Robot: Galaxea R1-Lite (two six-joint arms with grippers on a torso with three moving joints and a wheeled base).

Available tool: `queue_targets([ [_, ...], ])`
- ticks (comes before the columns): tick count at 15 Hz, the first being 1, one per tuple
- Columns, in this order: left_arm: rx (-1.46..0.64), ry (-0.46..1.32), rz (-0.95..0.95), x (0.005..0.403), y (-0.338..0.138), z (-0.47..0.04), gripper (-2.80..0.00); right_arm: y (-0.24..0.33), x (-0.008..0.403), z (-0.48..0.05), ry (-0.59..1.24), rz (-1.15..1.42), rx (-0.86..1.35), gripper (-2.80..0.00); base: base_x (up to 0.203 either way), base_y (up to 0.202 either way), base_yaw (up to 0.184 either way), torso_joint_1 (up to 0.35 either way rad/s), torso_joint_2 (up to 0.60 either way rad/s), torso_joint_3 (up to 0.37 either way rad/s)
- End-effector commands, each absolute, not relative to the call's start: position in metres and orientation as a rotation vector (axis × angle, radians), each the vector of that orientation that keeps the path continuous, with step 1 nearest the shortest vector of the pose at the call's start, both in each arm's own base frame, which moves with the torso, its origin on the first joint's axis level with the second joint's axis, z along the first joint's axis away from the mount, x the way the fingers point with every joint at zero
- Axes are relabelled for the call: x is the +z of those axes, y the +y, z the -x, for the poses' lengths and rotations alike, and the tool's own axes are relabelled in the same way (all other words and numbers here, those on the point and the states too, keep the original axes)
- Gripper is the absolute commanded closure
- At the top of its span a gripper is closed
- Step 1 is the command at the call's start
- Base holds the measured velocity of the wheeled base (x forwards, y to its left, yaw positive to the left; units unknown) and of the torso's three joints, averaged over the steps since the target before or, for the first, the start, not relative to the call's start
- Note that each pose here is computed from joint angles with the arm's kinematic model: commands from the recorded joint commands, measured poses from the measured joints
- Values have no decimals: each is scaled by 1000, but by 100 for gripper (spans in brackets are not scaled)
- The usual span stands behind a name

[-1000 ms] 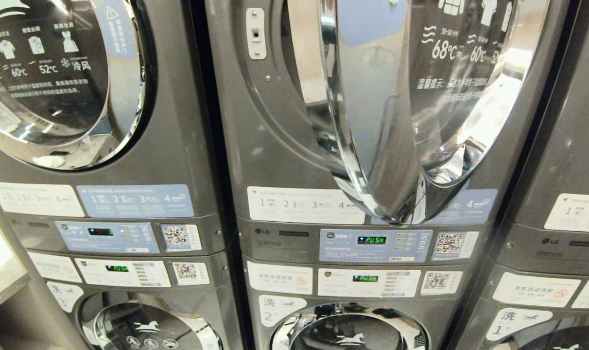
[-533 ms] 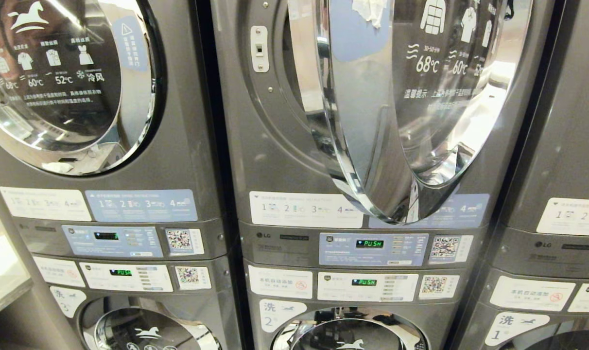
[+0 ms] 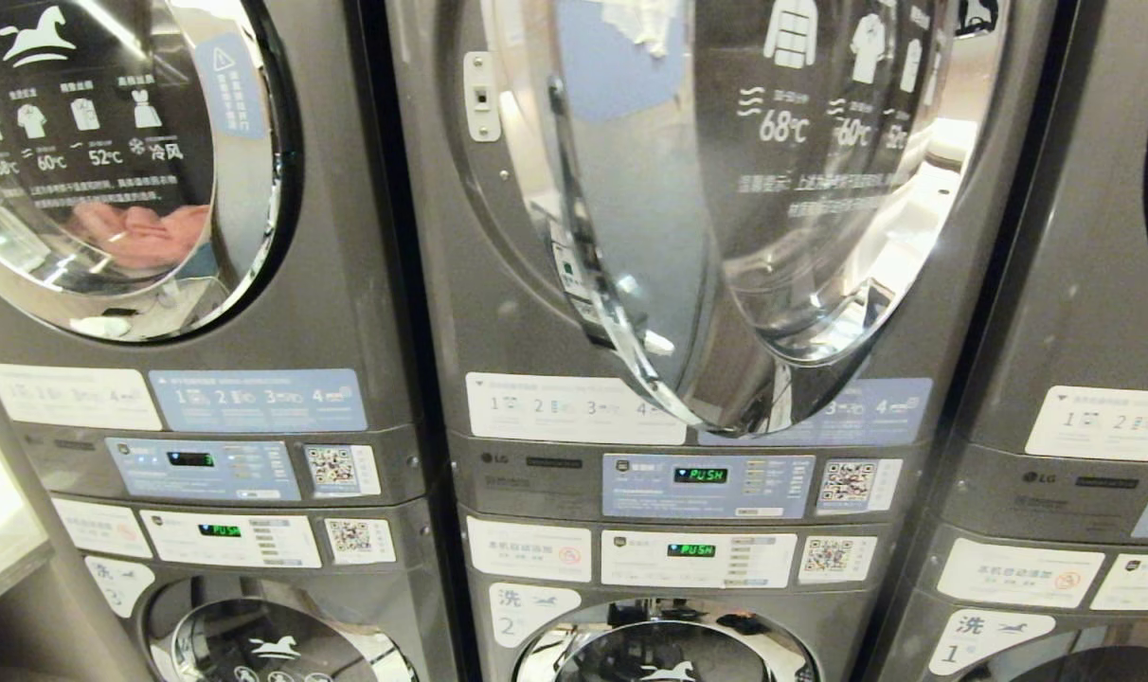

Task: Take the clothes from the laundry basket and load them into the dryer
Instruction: Open the dryer

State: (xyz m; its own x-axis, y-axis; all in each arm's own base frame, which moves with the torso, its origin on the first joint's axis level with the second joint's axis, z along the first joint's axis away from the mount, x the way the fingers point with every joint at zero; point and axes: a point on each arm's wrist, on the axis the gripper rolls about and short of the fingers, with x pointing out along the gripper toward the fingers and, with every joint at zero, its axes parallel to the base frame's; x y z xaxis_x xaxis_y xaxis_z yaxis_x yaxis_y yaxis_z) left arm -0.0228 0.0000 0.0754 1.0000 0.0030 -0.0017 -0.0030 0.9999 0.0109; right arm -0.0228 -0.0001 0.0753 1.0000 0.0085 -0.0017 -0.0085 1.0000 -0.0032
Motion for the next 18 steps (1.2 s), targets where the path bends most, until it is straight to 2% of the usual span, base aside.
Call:
queue_targets([
  [1,3,2,-11,75,0,23,0,0,75,23,0,5,8,0,0,-192,-2,3,0,5],
  [15,3,2,-6,75,0,23,0,0,75,23,1,2,8,0,0,-193,1,2,3,4],
  [18,3,1,-9,75,0,23,0,0,75,23,1,2,8,0,0,-62,-1,3,3,3],
])
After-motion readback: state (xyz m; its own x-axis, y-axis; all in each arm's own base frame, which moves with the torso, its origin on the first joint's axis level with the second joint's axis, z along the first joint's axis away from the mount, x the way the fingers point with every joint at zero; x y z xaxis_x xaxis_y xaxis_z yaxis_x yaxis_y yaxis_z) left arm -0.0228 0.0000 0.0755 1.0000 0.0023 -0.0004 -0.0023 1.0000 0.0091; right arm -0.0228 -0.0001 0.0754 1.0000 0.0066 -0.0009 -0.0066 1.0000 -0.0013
